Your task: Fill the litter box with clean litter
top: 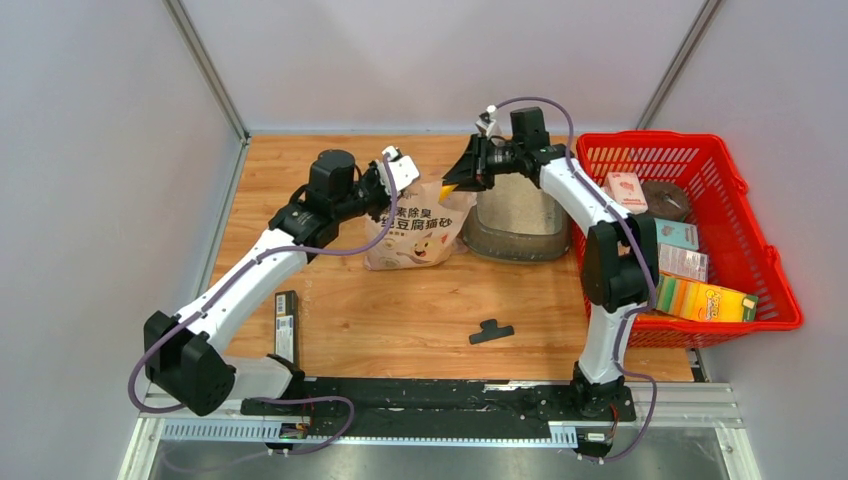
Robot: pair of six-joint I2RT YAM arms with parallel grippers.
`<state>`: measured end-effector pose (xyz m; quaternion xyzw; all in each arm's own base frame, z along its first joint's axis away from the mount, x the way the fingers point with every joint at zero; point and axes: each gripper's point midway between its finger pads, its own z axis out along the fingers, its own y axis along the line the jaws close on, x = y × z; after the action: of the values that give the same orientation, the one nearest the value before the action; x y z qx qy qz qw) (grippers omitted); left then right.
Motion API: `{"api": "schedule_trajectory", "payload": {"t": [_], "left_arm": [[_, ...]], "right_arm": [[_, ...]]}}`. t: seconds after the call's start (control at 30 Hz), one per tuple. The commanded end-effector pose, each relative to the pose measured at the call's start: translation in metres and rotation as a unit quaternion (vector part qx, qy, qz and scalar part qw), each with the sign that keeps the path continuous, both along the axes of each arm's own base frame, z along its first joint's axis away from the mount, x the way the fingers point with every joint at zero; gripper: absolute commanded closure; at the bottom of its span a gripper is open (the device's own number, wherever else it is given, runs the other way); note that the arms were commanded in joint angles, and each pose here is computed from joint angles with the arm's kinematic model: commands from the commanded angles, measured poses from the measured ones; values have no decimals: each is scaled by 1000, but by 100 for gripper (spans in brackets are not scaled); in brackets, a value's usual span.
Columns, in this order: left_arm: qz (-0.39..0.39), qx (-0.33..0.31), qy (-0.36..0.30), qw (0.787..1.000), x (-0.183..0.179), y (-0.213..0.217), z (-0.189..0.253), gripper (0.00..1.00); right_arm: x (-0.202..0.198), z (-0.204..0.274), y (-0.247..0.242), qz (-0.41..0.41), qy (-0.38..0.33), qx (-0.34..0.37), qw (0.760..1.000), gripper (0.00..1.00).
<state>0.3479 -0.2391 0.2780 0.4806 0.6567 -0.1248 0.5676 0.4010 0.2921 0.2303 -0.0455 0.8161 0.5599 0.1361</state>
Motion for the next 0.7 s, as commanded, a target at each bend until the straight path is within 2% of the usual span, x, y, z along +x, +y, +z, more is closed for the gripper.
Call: {"api": "schedule_trajectory", "payload": {"t": [0.0, 0.33, 0.67], "left_arm": [[-38, -64, -190, 979, -15, -2, 124, 100], [-30, -19, -206, 978, -15, 8, 109, 100], [-34, -13, -213, 976, -19, 10, 106, 100]], "right_arm": [[-11, 56, -21, -4, -32, 37, 999, 100], [2, 64, -77, -41, -54, 42, 997, 100], [14, 65, -101, -69, -35, 66, 995, 100]]}}
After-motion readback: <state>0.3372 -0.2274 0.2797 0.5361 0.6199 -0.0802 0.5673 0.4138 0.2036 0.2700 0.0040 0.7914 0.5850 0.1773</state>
